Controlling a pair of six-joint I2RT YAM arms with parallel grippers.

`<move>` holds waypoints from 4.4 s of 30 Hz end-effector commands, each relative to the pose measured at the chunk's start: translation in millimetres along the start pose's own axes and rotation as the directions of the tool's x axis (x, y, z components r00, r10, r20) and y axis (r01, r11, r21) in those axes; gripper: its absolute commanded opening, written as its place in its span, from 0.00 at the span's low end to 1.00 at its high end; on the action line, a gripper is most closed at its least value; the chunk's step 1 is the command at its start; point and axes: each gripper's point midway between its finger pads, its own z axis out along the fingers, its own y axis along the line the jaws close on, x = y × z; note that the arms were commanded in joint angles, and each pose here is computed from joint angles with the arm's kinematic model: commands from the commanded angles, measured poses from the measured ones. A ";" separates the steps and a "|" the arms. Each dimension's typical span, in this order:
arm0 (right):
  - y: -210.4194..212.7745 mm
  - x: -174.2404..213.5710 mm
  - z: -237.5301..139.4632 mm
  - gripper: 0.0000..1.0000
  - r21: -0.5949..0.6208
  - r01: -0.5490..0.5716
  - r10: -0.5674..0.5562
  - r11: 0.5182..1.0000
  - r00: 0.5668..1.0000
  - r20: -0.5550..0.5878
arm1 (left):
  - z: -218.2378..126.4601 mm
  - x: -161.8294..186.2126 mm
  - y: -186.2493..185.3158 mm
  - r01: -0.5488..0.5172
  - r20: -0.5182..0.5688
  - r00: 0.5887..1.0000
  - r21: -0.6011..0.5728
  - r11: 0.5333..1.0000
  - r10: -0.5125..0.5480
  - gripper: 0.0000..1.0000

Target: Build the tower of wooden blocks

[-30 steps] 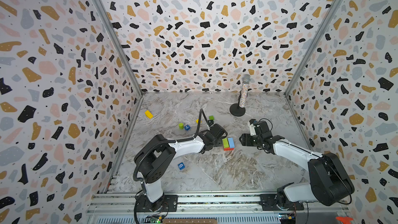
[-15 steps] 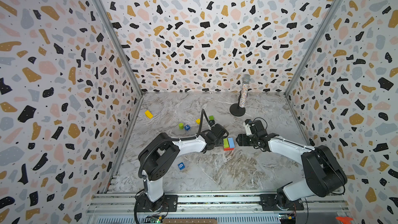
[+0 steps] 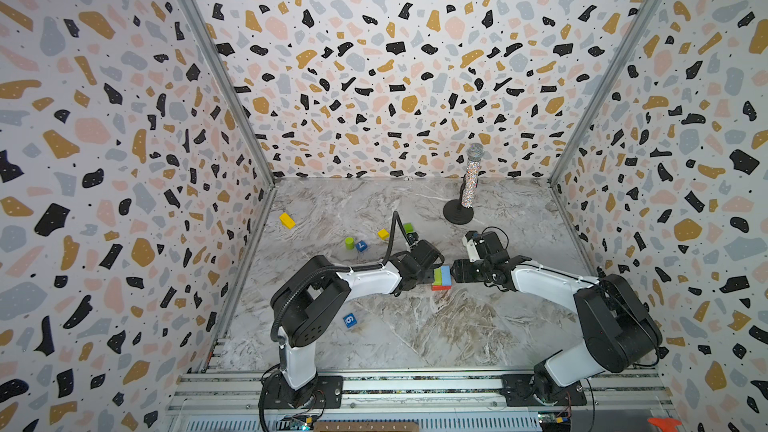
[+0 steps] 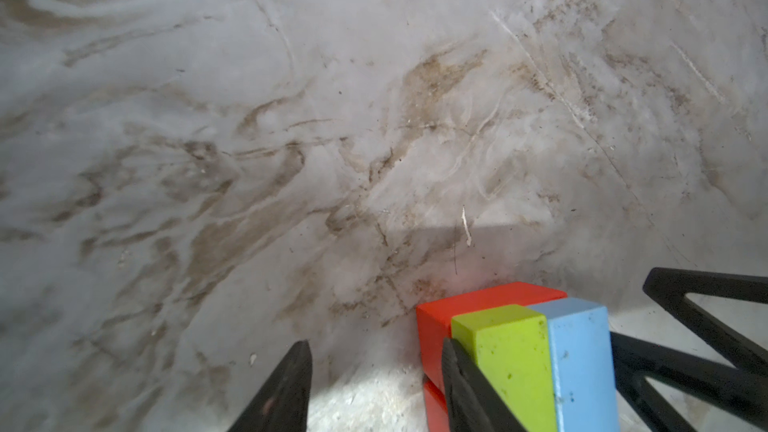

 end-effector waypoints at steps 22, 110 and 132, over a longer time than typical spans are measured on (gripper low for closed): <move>-4.7 -32.0 -25.4 0.75 0.046 -0.022 0.018 0.999 0.996 0.086 | -31.5 -30.2 1.8 0.005 0.083 0.997 -0.025 1.000 -0.003 0.58; 114.4 -175.4 133.6 0.63 0.016 0.254 -0.253 0.967 0.967 -0.006 | -67.9 -104.5 169.0 0.201 0.399 0.907 -0.136 0.970 -0.132 1.00; 117.7 -167.6 145.8 0.53 0.017 0.264 -0.263 0.964 0.964 -0.032 | -70.0 -104.9 168.4 0.202 0.400 0.907 -0.133 0.970 -0.134 1.00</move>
